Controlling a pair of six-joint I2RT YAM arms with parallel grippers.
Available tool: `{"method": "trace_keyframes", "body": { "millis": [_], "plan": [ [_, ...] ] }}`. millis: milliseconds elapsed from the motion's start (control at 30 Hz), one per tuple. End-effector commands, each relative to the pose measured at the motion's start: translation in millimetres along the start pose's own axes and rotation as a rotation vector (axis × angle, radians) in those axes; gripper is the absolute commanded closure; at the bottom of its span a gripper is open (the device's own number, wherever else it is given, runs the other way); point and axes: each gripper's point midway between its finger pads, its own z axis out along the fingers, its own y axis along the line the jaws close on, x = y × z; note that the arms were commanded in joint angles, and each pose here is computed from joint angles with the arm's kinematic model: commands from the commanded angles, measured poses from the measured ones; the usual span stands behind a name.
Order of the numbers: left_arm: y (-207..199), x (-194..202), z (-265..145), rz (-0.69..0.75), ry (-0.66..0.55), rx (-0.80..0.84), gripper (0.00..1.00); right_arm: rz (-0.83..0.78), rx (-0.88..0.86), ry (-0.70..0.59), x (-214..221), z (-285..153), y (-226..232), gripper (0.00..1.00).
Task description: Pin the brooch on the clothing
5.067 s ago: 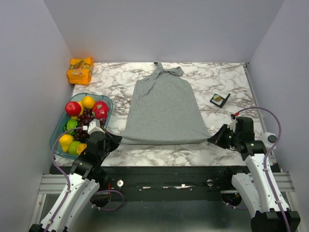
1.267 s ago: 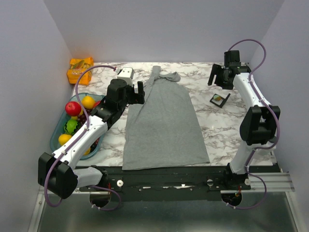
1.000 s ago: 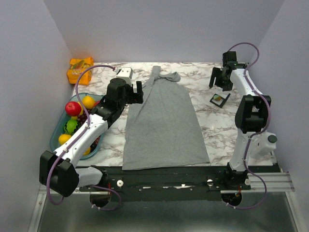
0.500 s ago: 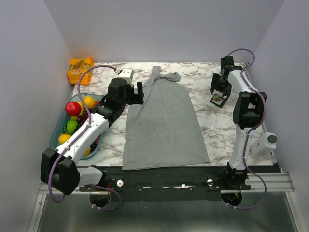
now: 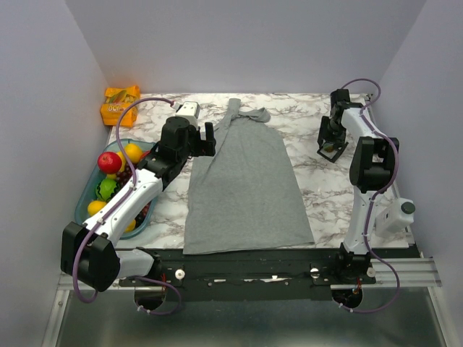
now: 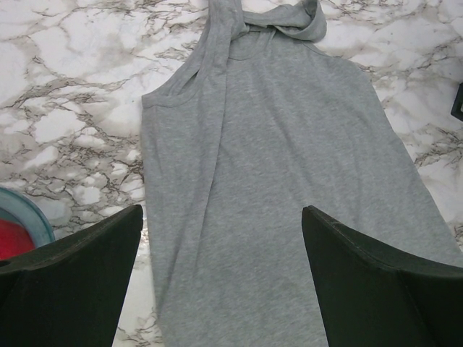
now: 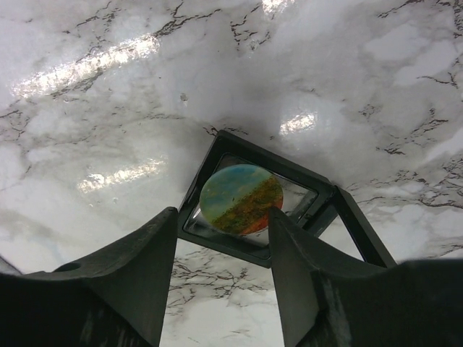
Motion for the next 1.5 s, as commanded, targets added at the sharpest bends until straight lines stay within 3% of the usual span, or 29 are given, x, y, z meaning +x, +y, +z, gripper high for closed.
{"method": "trace_keyframes", "body": {
  "millis": [0,500,767,1133,1467],
  "plan": [
    [-2,-7,0,-0.012,-0.004,0.012,0.01,-0.009,0.035,0.011,4,7,-9,0.43],
    [-3,-6,1,-0.027,0.001,0.025,0.01,-0.032,0.086,-0.076,-17,-24,-22,0.42],
    [-3,-6,2,-0.03,0.005,0.026,0.01,-0.118,0.127,-0.06,-16,-17,-32,0.44],
    [-2,-5,3,-0.034,0.008,0.027,0.01,-0.095,0.023,-0.043,-15,-5,-14,0.4],
    [-2,-4,3,-0.039,0.014,0.029,0.01,-0.112,0.075,-0.007,-4,6,-25,0.38]
  ]
}}
